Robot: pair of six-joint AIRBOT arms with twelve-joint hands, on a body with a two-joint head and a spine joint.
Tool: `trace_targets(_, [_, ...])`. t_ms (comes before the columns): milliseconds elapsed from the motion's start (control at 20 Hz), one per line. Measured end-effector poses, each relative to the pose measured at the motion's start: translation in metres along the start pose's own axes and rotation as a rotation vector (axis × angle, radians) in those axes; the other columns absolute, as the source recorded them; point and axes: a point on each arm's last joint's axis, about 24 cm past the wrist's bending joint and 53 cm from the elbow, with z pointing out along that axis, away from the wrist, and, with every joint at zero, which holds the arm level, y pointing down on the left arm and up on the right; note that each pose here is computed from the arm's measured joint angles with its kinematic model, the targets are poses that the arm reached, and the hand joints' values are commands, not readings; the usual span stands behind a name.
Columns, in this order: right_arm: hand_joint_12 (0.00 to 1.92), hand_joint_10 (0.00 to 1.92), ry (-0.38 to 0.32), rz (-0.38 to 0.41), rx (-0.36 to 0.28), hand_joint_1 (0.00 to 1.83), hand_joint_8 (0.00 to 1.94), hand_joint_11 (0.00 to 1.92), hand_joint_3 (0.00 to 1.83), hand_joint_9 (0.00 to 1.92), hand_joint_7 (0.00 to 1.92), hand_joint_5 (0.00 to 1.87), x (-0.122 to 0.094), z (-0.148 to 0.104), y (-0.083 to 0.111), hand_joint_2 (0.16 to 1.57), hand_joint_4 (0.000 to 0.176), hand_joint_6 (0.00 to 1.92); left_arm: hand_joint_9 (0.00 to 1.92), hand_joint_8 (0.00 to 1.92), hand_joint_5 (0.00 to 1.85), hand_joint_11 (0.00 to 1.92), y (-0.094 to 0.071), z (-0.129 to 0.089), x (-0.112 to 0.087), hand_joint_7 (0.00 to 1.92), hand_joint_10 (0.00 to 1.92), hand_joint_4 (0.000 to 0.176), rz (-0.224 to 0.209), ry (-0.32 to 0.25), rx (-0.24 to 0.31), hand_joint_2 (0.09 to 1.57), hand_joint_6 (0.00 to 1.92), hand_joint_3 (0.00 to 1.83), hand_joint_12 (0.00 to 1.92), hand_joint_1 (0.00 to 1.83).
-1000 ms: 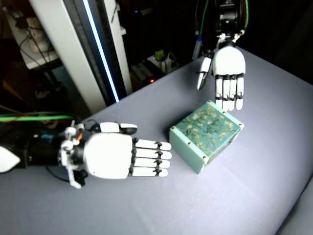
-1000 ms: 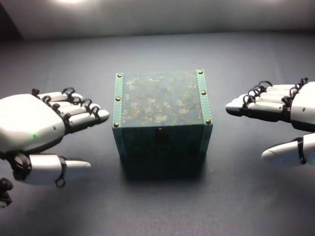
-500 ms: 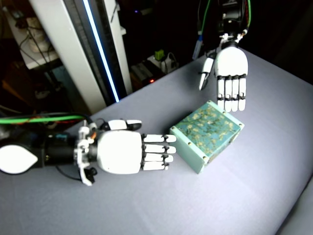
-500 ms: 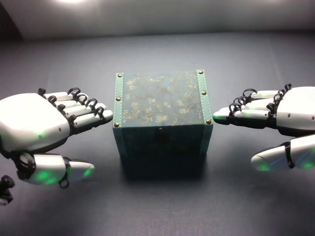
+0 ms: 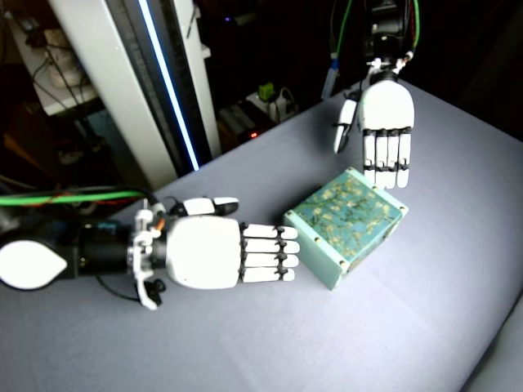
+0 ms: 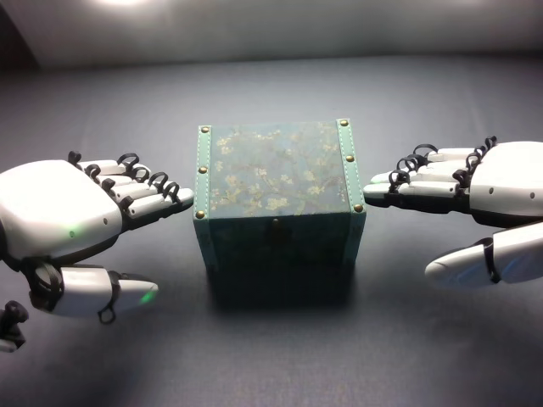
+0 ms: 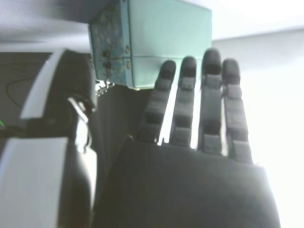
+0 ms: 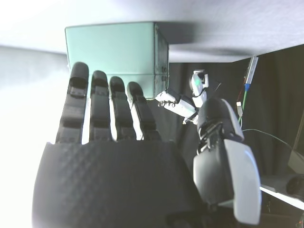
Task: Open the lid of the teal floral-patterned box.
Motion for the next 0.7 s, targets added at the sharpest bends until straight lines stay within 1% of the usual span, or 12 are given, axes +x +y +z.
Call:
trace_targets(150, [0.23,0.02,-0.001,0.002,0.000,0.00,0.00,0.05,0.01,0.07,0.00,0.00,0.000,0.000,0.000,1.29,0.000,0.00,0.19,0.00,0.00,0.11,0.001,0.000,0.000,0.09,0.00,0.000,-0.009,0.000,-0.001,1.35,0.00,0.00,0.08,0.10])
trace_targets(200, [0.28,0.01,-0.002,0.002,0.000,0.00,0.00,0.07,0.00,0.12,0.03,0.00,0.000,0.000,0.000,1.30,0.000,0.00,0.19,0.00,0.00,0.11,0.001,0.000,0.000,0.10,0.00,0.000,-0.015,0.000,-0.001,1.36,0.00,0.00,0.08,0.12])
trace_targets(250, [0.39,0.00,-0.001,0.002,0.000,0.00,0.00,0.06,0.00,0.15,0.05,0.00,0.000,0.000,0.000,1.30,0.000,0.00,0.25,0.02,0.03,0.14,0.001,0.000,0.000,0.17,0.02,0.000,-0.022,0.000,-0.001,1.36,0.01,0.00,0.10,0.18])
trace_targets(300, [0.55,0.00,-0.001,0.002,0.000,0.00,0.00,0.02,0.00,0.17,0.06,0.00,0.000,0.000,0.000,1.28,0.000,0.00,0.28,0.01,0.05,0.13,0.001,0.000,0.000,0.20,0.01,0.000,-0.025,0.001,-0.001,1.35,0.00,0.00,0.11,0.19])
trace_targets(350, [0.51,0.01,-0.002,0.002,0.000,0.00,0.00,0.00,0.00,0.14,0.05,0.00,0.000,0.000,0.000,1.28,0.000,0.00,0.28,0.00,0.10,0.14,0.001,-0.001,0.000,0.21,0.00,0.000,-0.027,0.002,0.001,1.35,0.01,0.00,0.13,0.21])
trace_targets(400, [0.46,0.00,-0.002,0.002,-0.001,0.00,0.00,0.00,0.00,0.11,0.03,0.00,-0.001,0.000,0.000,1.28,0.000,0.00,0.26,0.00,0.13,0.15,0.000,-0.003,-0.002,0.21,0.00,0.000,-0.020,0.002,0.002,1.35,0.02,0.00,0.14,0.20])
trace_targets(450, [0.51,0.00,-0.004,0.001,-0.001,0.00,0.00,0.00,0.00,0.12,0.04,0.01,-0.002,0.001,0.001,1.28,0.000,0.00,0.23,0.00,0.14,0.14,-0.002,-0.006,-0.004,0.19,0.00,0.000,-0.015,0.001,0.004,1.36,0.01,0.00,0.14,0.20])
trace_targets(500, [0.50,0.00,-0.006,0.003,-0.001,0.00,0.00,0.00,0.00,0.11,0.04,0.01,-0.003,0.001,0.001,1.27,0.000,0.00,0.22,0.00,0.14,0.14,-0.004,-0.009,-0.006,0.17,0.00,0.000,-0.003,-0.002,0.012,1.36,0.01,0.00,0.14,0.20])
trace_targets(550, [0.49,0.00,-0.009,0.006,0.000,0.00,0.00,0.00,0.00,0.11,0.03,0.00,-0.003,0.001,0.001,1.26,0.000,0.00,0.17,0.00,0.11,0.09,-0.004,-0.012,-0.008,0.12,0.00,0.000,0.003,-0.006,0.012,1.37,0.00,0.01,0.13,0.12])
trace_targets(600, [0.52,0.00,-0.009,0.007,0.000,0.00,0.00,0.00,0.00,0.11,0.03,0.00,-0.004,0.001,0.001,1.24,0.000,0.00,0.14,0.00,0.10,0.06,-0.005,-0.013,-0.009,0.11,0.00,0.000,0.006,-0.005,0.012,1.37,0.00,0.01,0.12,0.10])
trace_targets(650, [0.58,0.01,-0.009,0.005,0.001,0.00,0.00,0.00,0.00,0.14,0.06,0.01,-0.004,0.000,0.001,1.25,0.000,0.00,0.13,0.00,0.10,0.06,-0.005,-0.014,-0.010,0.10,0.00,0.000,0.008,-0.007,0.013,1.38,0.00,0.01,0.12,0.08])
trace_targets(700, [0.94,0.02,-0.010,0.007,0.001,0.00,0.02,0.00,0.00,0.29,0.19,0.01,-0.004,0.000,0.001,1.27,0.000,0.00,0.13,0.00,0.10,0.05,-0.006,-0.014,-0.010,0.11,0.00,0.000,0.008,-0.007,0.015,1.38,0.00,0.00,0.12,0.07])
